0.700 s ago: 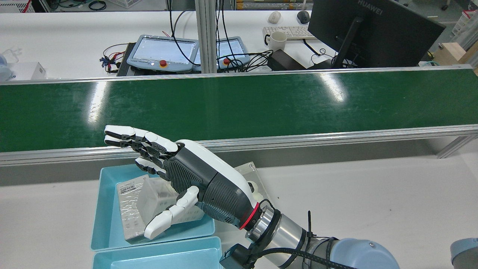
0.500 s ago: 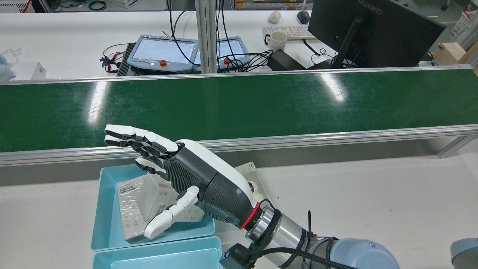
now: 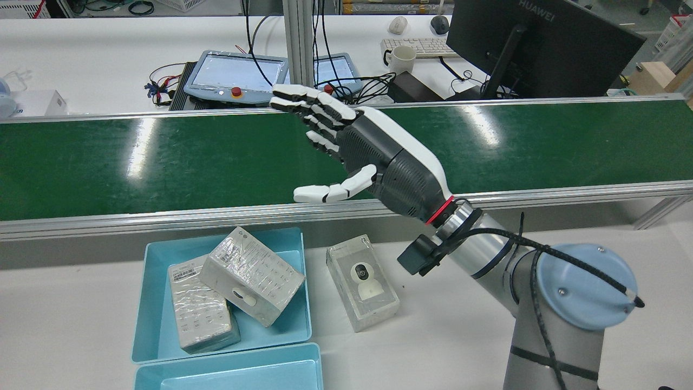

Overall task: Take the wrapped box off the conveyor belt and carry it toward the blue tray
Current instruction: 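Raise the right hand from above the blue tray toward the conveyor's far end, then position the open right hand over the belt facing the approaching box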

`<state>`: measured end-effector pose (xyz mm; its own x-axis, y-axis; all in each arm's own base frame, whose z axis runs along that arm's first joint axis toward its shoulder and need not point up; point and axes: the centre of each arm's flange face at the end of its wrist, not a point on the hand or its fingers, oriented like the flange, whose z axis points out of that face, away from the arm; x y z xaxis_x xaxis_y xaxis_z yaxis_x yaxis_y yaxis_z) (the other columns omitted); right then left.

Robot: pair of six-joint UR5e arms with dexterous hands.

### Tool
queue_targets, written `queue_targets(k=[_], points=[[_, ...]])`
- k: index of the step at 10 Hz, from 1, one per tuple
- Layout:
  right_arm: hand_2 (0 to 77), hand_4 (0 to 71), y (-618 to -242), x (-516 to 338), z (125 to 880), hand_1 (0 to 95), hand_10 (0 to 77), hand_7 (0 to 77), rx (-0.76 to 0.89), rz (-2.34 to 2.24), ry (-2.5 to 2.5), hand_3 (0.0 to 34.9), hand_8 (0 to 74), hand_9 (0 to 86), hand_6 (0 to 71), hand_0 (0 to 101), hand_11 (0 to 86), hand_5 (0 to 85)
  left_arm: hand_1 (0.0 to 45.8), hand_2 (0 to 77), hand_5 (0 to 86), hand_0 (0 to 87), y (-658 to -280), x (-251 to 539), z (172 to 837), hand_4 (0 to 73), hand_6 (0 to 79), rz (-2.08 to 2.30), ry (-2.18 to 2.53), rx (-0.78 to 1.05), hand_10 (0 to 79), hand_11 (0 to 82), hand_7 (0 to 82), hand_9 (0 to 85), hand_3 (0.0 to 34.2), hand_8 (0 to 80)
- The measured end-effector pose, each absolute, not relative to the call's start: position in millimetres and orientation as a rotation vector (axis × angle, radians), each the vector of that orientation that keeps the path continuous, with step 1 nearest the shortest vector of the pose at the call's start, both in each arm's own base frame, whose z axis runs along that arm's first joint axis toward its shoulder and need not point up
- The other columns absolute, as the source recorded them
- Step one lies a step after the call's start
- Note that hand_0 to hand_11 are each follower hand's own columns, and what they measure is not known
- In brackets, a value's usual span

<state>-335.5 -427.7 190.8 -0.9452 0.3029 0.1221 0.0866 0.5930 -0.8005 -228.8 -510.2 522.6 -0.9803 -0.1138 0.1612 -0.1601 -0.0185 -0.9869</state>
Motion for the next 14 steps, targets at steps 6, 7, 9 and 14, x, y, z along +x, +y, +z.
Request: queue_targets(k=[6, 7, 9, 14], points=[[15.8, 2.2, -512.4, -237.9, 261.2, 9.8, 0.5, 18.0, 0.042, 1.627, -2.313, 30.2, 0.0, 2.2, 0.0, 45, 2.2, 18.0, 0.0, 1.1, 0.5, 0.0, -510.2, -228.8, 522.6, 0.5, 0.5, 2.198, -2.177, 0.304, 0.5, 0.0, 0.5, 0.0, 0.0, 0.5], [12.5, 2.2, -523.0, -227.3, 268.6, 10.4, 0.5, 18.0, 0.056, 1.664, -2.31, 30.5, 0.0, 2.2, 0.0, 40, 2.2, 18.0, 0.0, 1.1, 0.5, 0.0, -510.2, -228.8, 522.6, 0.5, 0.5, 2.198, -2.178, 0.304, 0.5, 0.0, 0.5, 0.0, 0.0, 0.5], [7.6, 0.5, -539.2, -209.8, 274.1, 5.4, 3.3, 12.0, 0.04, 1.714, -2.346, 30.4, 0.0, 2.2, 0.0, 36, 5.4, 18.5, 0.0, 1.1, 0.5, 0.0, -510.2, -228.8, 522.6, 0.5, 0.5, 2.198, -2.177, 0.304, 0.5, 0.0, 0.5, 0.0, 0.0, 0.0], [10.4, 0.5, -545.5, -192.8, 288.9, 7.1, 2.7, 15.3, -0.016, 1.757, -2.404, 30.4, 0.0, 4.9, 0.0, 34, 3.3, 19.1, 0.0, 1.1, 0.5, 0.0, -510.2, -228.8, 522.6, 0.0, 0.5, 2.198, -2.177, 0.304, 0.5, 0.0, 0.5, 0.0, 0.0, 0.5]])
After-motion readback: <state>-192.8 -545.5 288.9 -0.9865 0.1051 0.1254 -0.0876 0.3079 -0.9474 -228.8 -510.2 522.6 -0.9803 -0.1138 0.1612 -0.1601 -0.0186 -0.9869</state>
